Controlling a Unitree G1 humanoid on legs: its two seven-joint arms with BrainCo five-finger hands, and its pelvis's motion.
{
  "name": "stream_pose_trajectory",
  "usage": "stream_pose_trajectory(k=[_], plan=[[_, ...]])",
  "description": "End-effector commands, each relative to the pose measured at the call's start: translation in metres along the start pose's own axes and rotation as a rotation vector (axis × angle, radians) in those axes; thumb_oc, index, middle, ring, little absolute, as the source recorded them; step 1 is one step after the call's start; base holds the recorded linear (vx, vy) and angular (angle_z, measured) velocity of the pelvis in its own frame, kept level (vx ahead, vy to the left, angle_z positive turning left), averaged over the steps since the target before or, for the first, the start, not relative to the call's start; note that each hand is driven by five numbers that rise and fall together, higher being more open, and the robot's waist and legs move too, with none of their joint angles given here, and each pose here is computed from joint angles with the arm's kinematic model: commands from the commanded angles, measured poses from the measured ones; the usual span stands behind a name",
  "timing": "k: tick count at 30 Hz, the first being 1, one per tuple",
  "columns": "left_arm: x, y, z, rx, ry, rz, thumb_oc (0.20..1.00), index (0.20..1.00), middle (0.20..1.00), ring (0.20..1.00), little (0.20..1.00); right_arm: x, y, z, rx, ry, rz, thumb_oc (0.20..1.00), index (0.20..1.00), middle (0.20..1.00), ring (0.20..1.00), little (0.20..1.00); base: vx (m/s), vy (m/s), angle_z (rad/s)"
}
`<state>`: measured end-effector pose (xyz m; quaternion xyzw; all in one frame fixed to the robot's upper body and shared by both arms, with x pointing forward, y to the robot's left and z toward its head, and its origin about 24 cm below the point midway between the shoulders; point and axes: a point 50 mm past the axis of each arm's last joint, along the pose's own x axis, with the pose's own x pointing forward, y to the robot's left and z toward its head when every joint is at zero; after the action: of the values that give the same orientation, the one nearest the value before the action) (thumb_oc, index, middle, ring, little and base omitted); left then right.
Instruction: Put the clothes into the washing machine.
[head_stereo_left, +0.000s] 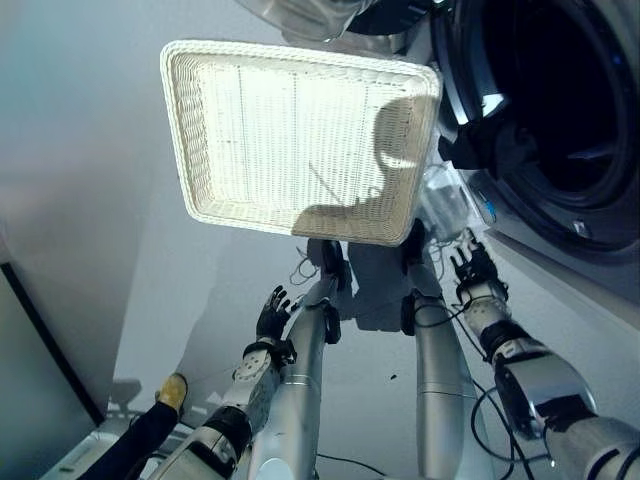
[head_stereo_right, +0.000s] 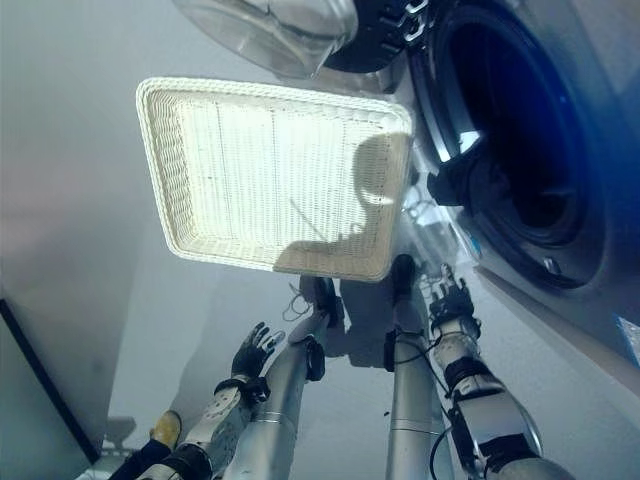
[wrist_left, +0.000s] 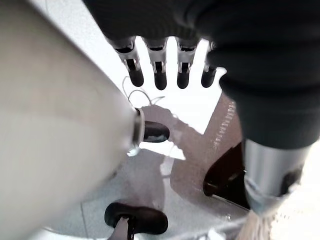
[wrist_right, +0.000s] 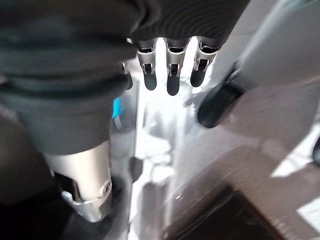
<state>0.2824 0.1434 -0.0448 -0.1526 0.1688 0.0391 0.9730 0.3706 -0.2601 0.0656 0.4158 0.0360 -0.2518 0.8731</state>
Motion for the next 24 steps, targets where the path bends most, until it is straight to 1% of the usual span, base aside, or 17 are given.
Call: stream_pose_trajectory(k=[1, 6, 7, 8, 12, 15, 16, 21, 23, 24], plan=[[0.0, -0.002, 0.008, -0.029, -0.033, -0.009, 1.0, 1.0, 1.0, 1.0, 1.0, 0.005, -0.003, 0.034, 0.11, -0.077, -0.02, 1.0, 1.0, 1.0, 1.0, 1.0, 0.02, -0.125, 0.15], [-0.002, -0.004, 0.019, -0.017, -0.074, -0.041, 1.0, 1.0, 1.0, 1.0, 1.0, 0.007, 0.027, 0.087, 0.181, -0.228, 0.033, 1.0, 1.0, 1.0, 1.0, 1.0, 0.02, -0.128, 0.13], [-0.002, -0.004, 0.02, -0.016, -0.077, -0.043, 1.0, 1.0, 1.0, 1.0, 1.0, 0.007, 0.03, 0.092, 0.178, -0.241, 0.038, 1.0, 1.0, 1.0, 1.0, 1.0, 0.0, -0.095, 0.1], [-0.004, -0.005, 0.022, -0.012, -0.089, -0.05, 1.0, 1.0, 1.0, 1.0, 1.0, 0.005, 0.042, 0.112, 0.143, -0.311, 0.062, 1.0, 1.0, 1.0, 1.0, 1.0, 0.0, -0.072, 0.1], [-0.007, -0.003, 0.033, 0.016, -0.115, -0.072, 1.0, 1.0, 1.0, 1.0, 1.0, -0.004, 0.068, 0.144, 0.068, -0.445, 0.164, 1.0, 1.0, 1.0, 1.0, 1.0, -0.01, -0.088, 0.08], [-0.008, 0.001, 0.037, 0.022, -0.126, -0.072, 1.0, 1.0, 1.0, 1.0, 1.0, -0.011, 0.083, 0.158, 0.063, -0.515, 0.239, 1.0, 1.0, 1.0, 1.0, 1.0, -0.03, -0.062, 0.09], [-0.01, 0.006, 0.037, 0.023, -0.133, -0.068, 1.0, 1.0, 1.0, 1.0, 1.0, -0.017, 0.095, 0.169, 0.077, -0.559, 0.308, 1.0, 1.0, 1.0, 1.0, 1.0, -0.03, -0.037, 0.07], [-0.014, 0.012, 0.036, 0.019, -0.141, -0.069, 1.0, 1.0, 1.0, 1.0, 1.0, -0.03, 0.115, 0.183, 0.043, -0.636, 0.41, 1.0, 1.0, 1.0, 1.0, 1.0, -0.03, 0.008, 0.02], [-0.016, 0.016, 0.035, 0.014, -0.142, -0.068, 1.0, 1.0, 1.0, 1.0, 1.0, -0.041, 0.132, 0.192, 0.016, -0.68, 0.49, 1.0, 1.0, 1.0, 1.0, 1.0, -0.06, 0.064, 0.01], [-0.016, 0.016, 0.035, 0.014, -0.142, -0.067, 1.0, 1.0, 1.0, 1.0, 1.0, -0.042, 0.134, 0.193, 0.016, -0.684, 0.498, 1.0, 1.0, 1.0, 1.0, 1.0, -0.08, 0.062, -0.01]])
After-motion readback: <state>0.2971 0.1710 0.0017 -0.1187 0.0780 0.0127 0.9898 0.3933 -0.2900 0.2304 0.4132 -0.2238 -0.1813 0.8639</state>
